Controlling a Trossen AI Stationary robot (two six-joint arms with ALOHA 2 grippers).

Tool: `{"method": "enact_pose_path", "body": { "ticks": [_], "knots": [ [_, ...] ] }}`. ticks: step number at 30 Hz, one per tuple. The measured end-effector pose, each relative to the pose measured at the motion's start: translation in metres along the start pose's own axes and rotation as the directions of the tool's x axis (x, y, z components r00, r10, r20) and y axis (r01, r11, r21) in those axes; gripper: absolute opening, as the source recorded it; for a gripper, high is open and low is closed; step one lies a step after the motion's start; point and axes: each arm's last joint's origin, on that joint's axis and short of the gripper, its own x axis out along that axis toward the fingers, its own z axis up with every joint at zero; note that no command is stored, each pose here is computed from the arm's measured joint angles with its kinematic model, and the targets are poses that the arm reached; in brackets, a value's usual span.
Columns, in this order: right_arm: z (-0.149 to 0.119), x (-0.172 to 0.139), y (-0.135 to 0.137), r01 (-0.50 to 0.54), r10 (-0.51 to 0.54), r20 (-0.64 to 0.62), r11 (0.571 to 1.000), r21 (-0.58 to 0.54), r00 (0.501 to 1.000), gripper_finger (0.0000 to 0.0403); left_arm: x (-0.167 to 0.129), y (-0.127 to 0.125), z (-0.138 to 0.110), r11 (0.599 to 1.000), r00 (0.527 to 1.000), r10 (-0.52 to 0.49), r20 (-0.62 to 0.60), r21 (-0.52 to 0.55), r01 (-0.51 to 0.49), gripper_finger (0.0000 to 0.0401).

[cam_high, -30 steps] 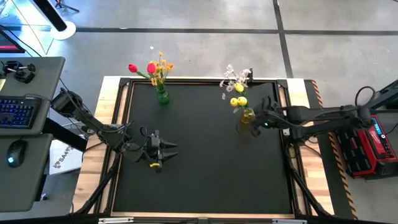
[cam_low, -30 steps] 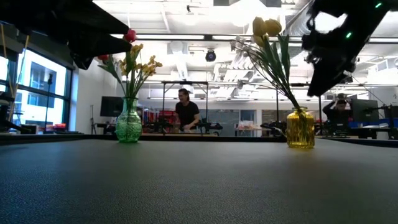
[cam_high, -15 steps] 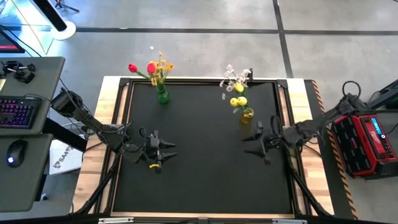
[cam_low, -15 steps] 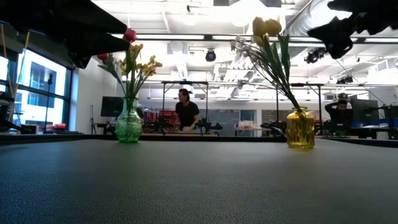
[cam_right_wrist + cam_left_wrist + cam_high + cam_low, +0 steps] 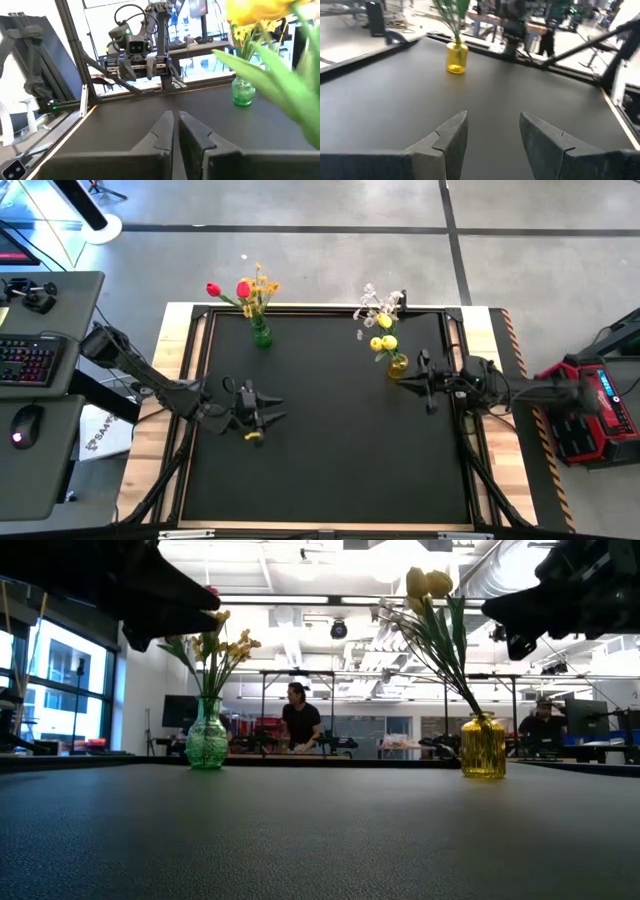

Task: Sort flowers into vase by color
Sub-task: Return to Home Position

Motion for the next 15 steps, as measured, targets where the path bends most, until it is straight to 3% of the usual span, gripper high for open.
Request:
{"method": "enact_pose_path", "body": {
  "ticks": [8, 15],
  "knots": [
    [-0.015, -0.013, -0.009, -0.071, 0.07, 0.03, 0.996, 0.05, 0.997, 0.0002, -0.033, 0.039, 0.016, 1.0, 0.997, 0.02, 0.078, -0.024, -0.018, 0.0168],
    [-0.012, -0.019, -0.004, -0.104, 0.1, 0.07, 0.994, 0.045, 0.992, 0.0002, -0.065, 0.079, 0.013, 0.998, 0.979, -0.037, 0.199, -0.041, 0.046, 0.0168]
  ]
}}
